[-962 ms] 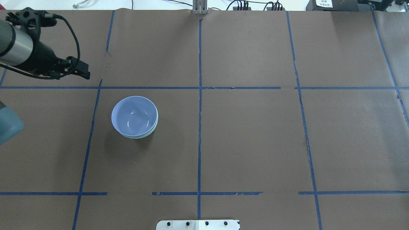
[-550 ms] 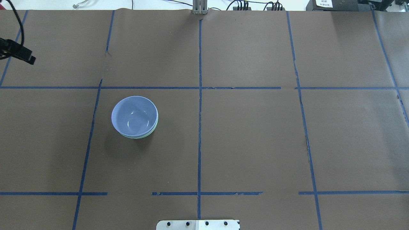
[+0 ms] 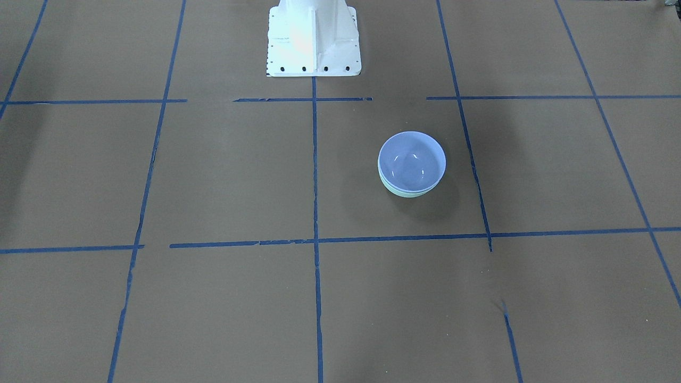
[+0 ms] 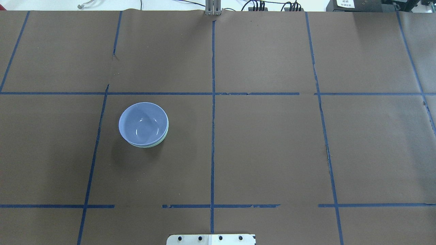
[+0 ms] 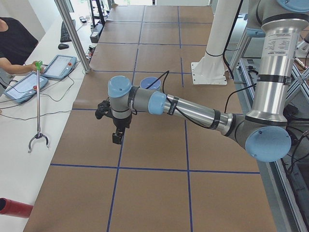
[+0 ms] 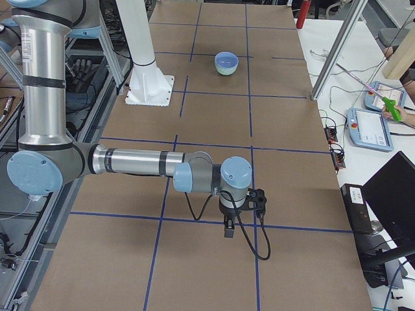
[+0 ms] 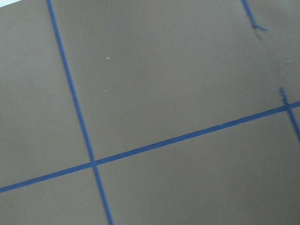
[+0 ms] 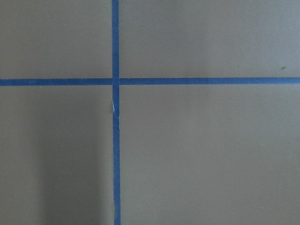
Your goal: Stack blue bowl on green bowl
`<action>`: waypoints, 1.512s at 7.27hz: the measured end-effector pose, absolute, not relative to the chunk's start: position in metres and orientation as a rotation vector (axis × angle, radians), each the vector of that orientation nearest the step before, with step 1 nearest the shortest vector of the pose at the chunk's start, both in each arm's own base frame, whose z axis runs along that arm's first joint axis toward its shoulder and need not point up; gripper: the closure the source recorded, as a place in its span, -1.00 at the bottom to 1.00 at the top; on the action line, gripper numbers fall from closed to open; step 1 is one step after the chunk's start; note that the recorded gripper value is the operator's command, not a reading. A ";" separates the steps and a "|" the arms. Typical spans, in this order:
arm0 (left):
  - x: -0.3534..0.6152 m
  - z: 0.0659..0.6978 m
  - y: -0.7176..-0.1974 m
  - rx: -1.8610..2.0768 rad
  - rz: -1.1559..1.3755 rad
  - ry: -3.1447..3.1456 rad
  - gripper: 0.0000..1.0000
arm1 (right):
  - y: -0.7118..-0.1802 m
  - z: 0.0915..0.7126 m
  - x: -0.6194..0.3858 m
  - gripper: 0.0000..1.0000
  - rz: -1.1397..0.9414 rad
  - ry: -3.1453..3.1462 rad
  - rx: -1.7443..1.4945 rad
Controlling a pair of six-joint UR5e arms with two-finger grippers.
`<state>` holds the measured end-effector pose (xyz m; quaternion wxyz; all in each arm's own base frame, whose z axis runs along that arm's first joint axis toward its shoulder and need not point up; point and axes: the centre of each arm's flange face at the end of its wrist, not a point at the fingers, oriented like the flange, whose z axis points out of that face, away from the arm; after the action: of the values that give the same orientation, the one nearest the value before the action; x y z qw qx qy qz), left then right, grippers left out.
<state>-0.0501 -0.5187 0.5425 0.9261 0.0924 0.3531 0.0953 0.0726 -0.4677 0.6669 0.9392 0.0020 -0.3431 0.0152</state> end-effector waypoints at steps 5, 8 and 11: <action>-0.073 0.610 -0.487 0.086 0.123 0.732 -1.00 | -0.468 0.667 0.073 -1.00 0.031 -0.700 0.004; -0.082 0.640 -0.478 0.044 0.079 0.771 -1.00 | -0.468 0.667 0.073 -1.00 0.031 -0.700 0.004; -0.082 0.637 -0.482 0.046 0.074 0.776 -1.00 | -0.468 0.667 0.073 -1.00 0.031 -0.700 0.004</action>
<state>-0.0819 -0.4816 0.6373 0.9247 0.0226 0.3784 0.0360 0.0726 -0.4676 0.6671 0.9393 0.0018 -0.3427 0.0153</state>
